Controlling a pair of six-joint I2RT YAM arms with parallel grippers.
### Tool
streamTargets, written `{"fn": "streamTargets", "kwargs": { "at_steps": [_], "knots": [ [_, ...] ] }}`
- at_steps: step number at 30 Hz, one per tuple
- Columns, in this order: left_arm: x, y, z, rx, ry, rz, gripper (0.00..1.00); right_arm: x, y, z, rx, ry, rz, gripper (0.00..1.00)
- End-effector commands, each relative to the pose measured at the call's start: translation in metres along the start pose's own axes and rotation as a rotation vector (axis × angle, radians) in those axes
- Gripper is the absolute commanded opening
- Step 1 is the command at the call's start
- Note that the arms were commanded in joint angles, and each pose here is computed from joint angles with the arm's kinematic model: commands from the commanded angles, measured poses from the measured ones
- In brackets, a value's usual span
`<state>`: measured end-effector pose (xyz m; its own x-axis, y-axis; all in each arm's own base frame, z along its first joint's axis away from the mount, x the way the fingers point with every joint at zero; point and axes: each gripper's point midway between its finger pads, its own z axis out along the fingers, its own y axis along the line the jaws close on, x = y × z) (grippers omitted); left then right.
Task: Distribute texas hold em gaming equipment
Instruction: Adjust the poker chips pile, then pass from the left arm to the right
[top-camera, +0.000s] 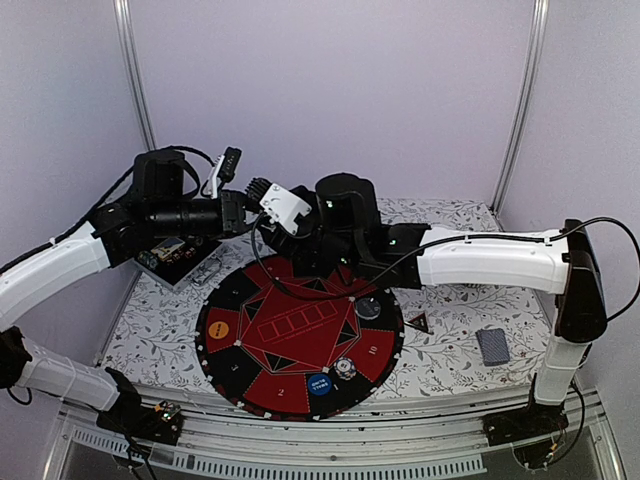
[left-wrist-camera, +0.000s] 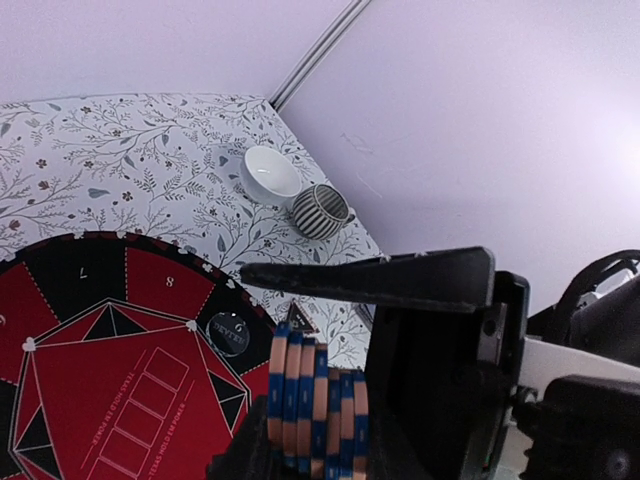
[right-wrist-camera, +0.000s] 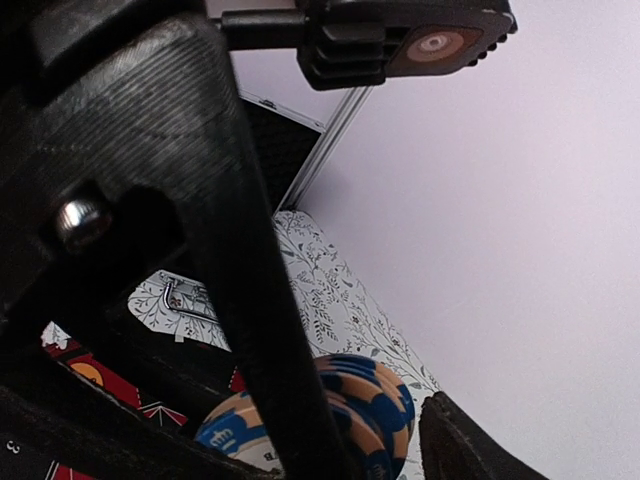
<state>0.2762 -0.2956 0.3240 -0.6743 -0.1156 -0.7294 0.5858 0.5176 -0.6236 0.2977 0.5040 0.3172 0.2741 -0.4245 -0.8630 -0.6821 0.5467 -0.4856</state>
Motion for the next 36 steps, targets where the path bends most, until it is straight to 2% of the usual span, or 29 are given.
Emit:
{"fn": "streamTargets", "kwargs": {
  "at_steps": [1, 3, 10, 11, 13, 17, 20, 29, 33, 36],
  "knots": [
    [0.006, 0.001, 0.005, 0.0, 0.011, 0.004, 0.0, -0.027, -0.01, -0.011, 0.025, -0.088, 0.021, 0.62],
    [0.01, 0.004, 0.008, -0.005, 0.024, -0.001, 0.0, -0.028, -0.01, -0.013, 0.024, -0.095, 0.016, 0.57],
    [0.017, 0.011, 0.01, -0.021, 0.041, -0.006, 0.0, -0.027, -0.008, -0.014, 0.02, -0.1, 0.007, 0.28],
    [0.017, 0.011, 0.009, -0.022, 0.041, -0.006, 0.0, -0.027, -0.008, -0.014, 0.02, -0.099, 0.007, 0.27],
    [0.019, 0.012, 0.009, -0.023, 0.045, -0.008, 0.0, -0.027, -0.008, -0.014, 0.02, -0.098, 0.007, 0.31],
    [0.019, 0.01, 0.009, -0.014, 0.04, -0.013, 0.0, -0.028, -0.009, -0.015, 0.021, -0.1, 0.009, 0.55],
    [0.018, 0.008, 0.006, -0.002, 0.025, -0.015, 0.0, -0.03, -0.008, -0.018, 0.009, -0.11, 0.009, 0.63],
    [0.024, 0.013, 0.007, -0.017, 0.045, -0.019, 0.0, -0.037, -0.007, -0.026, -0.018, -0.144, 0.006, 0.65],
    [0.025, 0.014, 0.007, -0.018, 0.049, -0.022, 0.0, -0.036, 0.002, -0.031, -0.065, -0.162, -0.031, 0.73],
    [0.025, 0.01, 0.007, 0.003, 0.055, -0.026, 0.0, -0.037, 0.01, -0.038, -0.111, -0.19, -0.07, 0.72]
  ]
}}
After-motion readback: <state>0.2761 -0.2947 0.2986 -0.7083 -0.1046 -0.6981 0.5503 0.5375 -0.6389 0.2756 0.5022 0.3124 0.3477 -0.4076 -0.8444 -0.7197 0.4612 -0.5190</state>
